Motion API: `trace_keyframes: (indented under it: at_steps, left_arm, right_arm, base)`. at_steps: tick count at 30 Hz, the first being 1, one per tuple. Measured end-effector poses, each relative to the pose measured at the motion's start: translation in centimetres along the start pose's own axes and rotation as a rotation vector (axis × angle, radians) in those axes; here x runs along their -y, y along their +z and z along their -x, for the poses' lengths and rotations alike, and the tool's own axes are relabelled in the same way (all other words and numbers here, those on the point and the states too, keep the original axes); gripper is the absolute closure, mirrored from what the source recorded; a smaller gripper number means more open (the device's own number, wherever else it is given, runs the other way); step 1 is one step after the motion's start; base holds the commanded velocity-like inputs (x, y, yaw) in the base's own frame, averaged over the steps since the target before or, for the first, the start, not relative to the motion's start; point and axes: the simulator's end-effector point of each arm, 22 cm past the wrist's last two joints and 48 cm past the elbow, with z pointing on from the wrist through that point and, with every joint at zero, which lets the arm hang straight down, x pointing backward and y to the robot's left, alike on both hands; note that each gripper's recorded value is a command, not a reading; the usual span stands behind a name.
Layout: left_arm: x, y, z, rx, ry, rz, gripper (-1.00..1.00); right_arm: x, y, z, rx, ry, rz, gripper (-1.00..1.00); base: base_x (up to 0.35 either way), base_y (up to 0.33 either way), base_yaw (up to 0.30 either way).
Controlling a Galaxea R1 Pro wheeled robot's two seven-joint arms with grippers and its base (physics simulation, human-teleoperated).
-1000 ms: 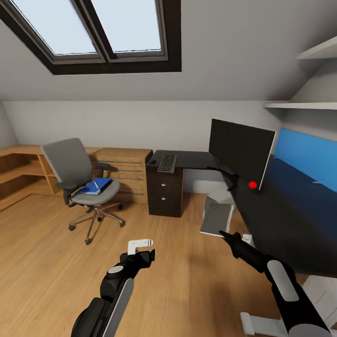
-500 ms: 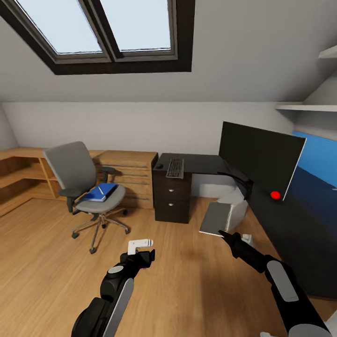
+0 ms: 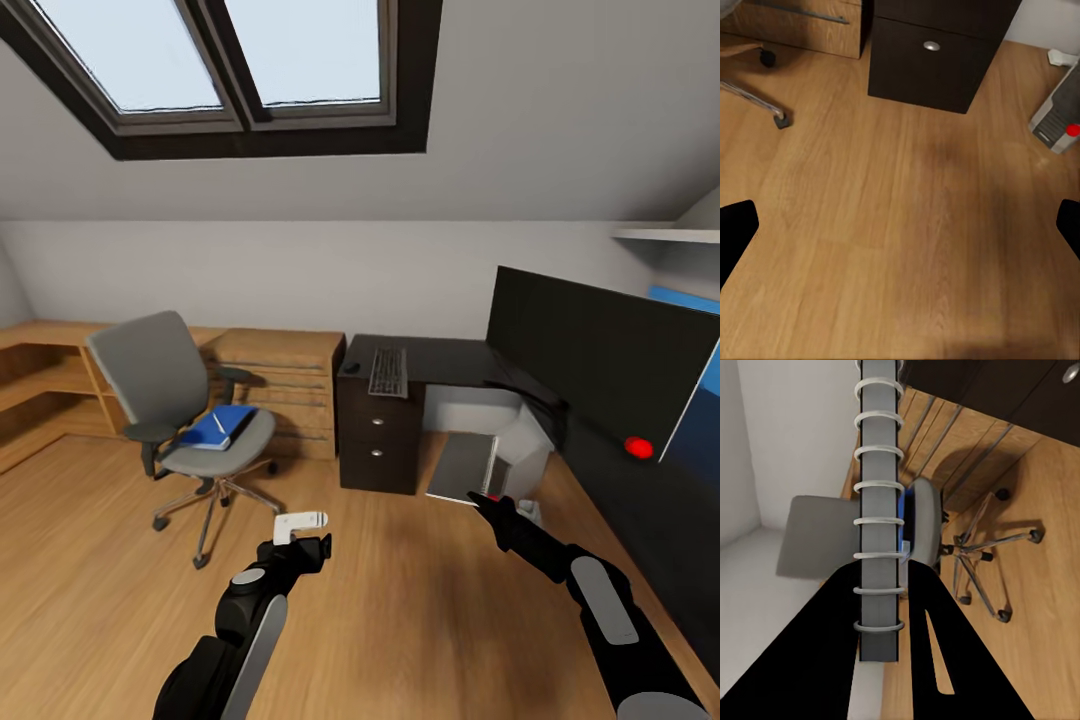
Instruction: In the bedroom, organize the workspace by keeping the computer under the desk, ensuring the monitor is on the desk, placing the keyboard on the desk next to the monitor, placing the mouse on the desk next to the keyboard, moving the folder from the swivel chair onto the desk next to the mouse, stacking the notebook on top of the folder with the pen on top of the notebook, and positioning the swivel chair next to the desk.
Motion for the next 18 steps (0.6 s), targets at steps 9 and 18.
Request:
trace_keyframes:
  at_steps: [9, 18]
  left_arm:
    - [0.41, 0.02, -0.25, -0.004, 0.012, -0.006, -1.00]
    - [0.43, 0.02, -0.27, -0.004, 0.013, -0.006, -1.00]
  right_arm:
    - [0.00, -0.01, 0.02, 0.000, 0.000, 0.000, 1.00]
    - [-0.04, -0.02, 0.06, 0.001, -0.001, 0.001, 1.00]
  base:
    - [0.324, 0.003, 0.000]
    - [0.325, 0.000, 0.000]
